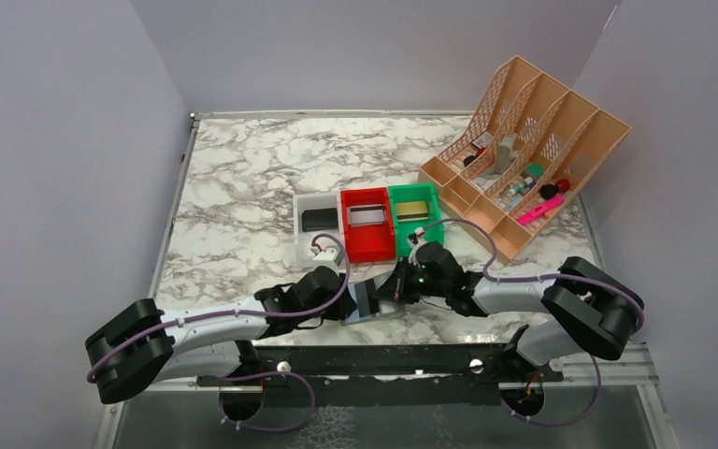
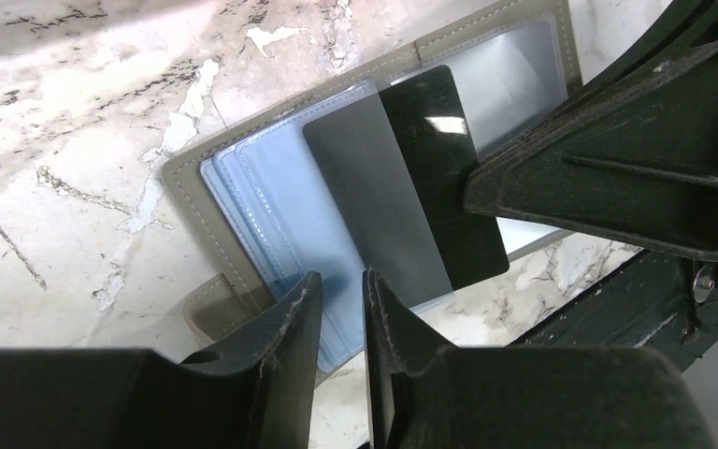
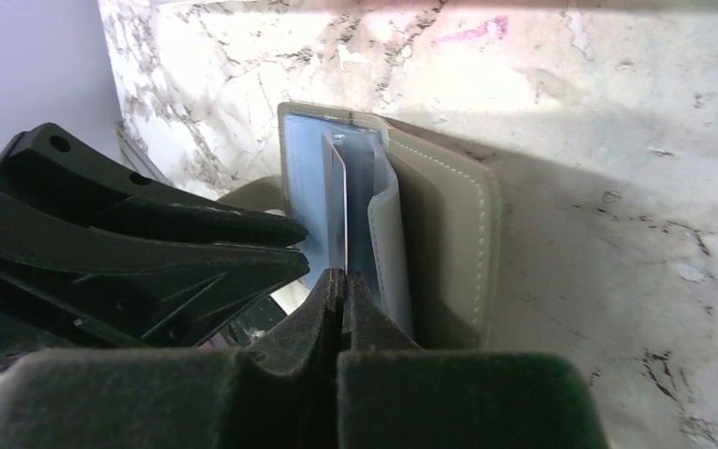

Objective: Take the credit cards out of the card holder

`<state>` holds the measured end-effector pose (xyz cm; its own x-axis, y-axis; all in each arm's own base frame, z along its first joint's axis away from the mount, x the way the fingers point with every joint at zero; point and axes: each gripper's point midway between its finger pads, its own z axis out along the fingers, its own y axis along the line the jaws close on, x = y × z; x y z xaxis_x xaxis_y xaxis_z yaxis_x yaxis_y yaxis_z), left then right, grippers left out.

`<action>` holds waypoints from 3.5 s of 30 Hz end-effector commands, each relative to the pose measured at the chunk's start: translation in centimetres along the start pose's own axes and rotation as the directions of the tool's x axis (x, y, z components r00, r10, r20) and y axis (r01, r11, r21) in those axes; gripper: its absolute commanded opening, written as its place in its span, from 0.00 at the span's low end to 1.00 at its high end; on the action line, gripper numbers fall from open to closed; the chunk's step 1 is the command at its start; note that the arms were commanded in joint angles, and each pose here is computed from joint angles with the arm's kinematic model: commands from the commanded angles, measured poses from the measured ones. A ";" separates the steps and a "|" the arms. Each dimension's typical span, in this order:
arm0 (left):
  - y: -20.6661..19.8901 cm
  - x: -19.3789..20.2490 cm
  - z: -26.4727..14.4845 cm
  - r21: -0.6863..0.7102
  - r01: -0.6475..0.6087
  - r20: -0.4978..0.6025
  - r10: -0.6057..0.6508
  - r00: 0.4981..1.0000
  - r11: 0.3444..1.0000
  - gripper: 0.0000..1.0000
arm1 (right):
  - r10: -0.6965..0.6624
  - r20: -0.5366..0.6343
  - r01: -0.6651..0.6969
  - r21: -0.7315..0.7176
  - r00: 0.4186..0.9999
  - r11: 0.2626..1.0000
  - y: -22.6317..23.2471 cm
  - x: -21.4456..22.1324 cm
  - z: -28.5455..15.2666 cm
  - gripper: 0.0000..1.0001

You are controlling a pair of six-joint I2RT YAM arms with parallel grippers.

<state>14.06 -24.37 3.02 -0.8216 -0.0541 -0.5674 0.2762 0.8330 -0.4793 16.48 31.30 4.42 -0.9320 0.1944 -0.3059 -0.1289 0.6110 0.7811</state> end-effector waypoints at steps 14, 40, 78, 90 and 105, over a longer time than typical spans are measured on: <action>2.8 2.3 0.2 -0.096 -0.042 -0.079 0.035 0.996 0.994 0.25 | 0.044 -0.012 -0.045 -0.027 0.999 0.999 -0.4 0.3 0.7 0.18; 1.8 2.1 0.3 -0.067 -0.067 -0.102 0.060 0.993 0.995 0.23 | 0.016 0.006 -0.015 -0.090 1.000 0.996 -0.3 0.6 0.3 0.25; -0.9 -0.9 -2.7 0.021 -0.048 -0.007 0.048 0.999 0.999 0.33 | -0.079 0.169 0.085 -0.027 0.982 0.996 0.0 -1.9 -3.2 0.01; -2.7 -6.0 -6.5 -0.011 -0.130 0.101 0.131 0.986 0.991 0.53 | -0.183 0.283 0.205 -0.053 0.942 0.977 1.9 -3.5 -6.7 0.01; 4.7 -14.8 -12.2 -0.444 -0.118 0.264 0.255 0.930 0.888 0.99 | -0.214 0.398 0.269 -0.088 0.892 0.959 2.5 -4.5 -9.0 0.01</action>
<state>19.65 -17.62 17.13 -0.5940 -0.0412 -0.8034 0.2159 0.9539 -0.2085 16.65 25.86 12.69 -0.7123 0.3200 -0.6247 -0.3961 0.5515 0.7341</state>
